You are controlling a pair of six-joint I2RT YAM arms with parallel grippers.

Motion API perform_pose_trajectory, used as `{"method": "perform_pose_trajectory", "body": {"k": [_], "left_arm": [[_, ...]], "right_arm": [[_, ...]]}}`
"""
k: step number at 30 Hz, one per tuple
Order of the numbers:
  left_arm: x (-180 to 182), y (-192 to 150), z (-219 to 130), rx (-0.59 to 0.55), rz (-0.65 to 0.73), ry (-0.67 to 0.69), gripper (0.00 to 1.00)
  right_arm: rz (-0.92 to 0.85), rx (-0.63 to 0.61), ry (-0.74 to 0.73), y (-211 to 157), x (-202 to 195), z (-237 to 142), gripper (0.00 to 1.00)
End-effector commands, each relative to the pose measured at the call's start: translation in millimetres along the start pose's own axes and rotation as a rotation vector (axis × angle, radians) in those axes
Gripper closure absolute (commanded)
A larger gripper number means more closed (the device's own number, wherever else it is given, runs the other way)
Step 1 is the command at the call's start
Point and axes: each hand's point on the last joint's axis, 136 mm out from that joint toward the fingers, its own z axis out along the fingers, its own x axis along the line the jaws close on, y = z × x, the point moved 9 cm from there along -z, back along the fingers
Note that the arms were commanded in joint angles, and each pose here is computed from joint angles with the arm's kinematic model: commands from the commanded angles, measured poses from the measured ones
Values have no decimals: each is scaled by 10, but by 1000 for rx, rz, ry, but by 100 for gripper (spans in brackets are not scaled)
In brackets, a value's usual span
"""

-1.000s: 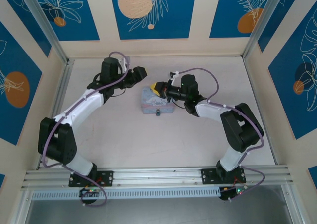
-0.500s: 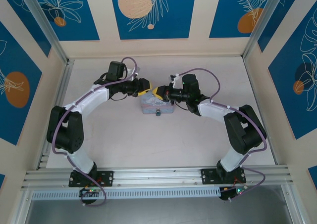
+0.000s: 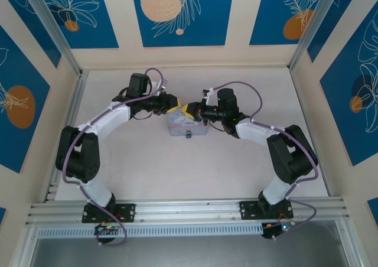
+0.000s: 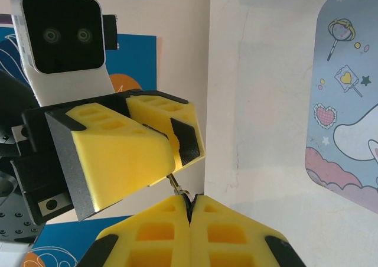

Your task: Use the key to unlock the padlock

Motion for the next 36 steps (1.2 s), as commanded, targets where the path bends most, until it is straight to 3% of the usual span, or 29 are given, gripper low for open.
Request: {"method": "perform_pose_trajectory", "body": {"k": [1, 14, 18, 22, 23, 26, 27, 36], "left_arm": [[-41, 3, -63, -8, 18, -34, 82], [-32, -28, -78, -10, 17, -35, 84], [-39, -21, -73, -12, 13, -48, 100], [-48, -20, -79, -23, 4, -53, 100], [-50, -17, -84, -30, 0, -54, 100], [-67, -9, -115, -71, -9, -51, 100], [-67, -13, -125, -88, -14, -49, 100], [-129, 10, -244, -254, -34, -84, 100]], "right_arm": [[-19, 12, 31, -1, 92, -20, 100], [-9, 7, 30, 13, 66, -5, 100], [-8, 3, 33, 17, 68, -4, 100], [-10, -4, 44, 33, 86, -20, 100], [-15, -10, 54, 42, 100, -38, 95], [-22, -47, 80, 63, 142, -132, 61], [-24, -65, 84, 75, 156, -173, 56], [-27, -177, 113, 209, 262, -291, 54]]}}
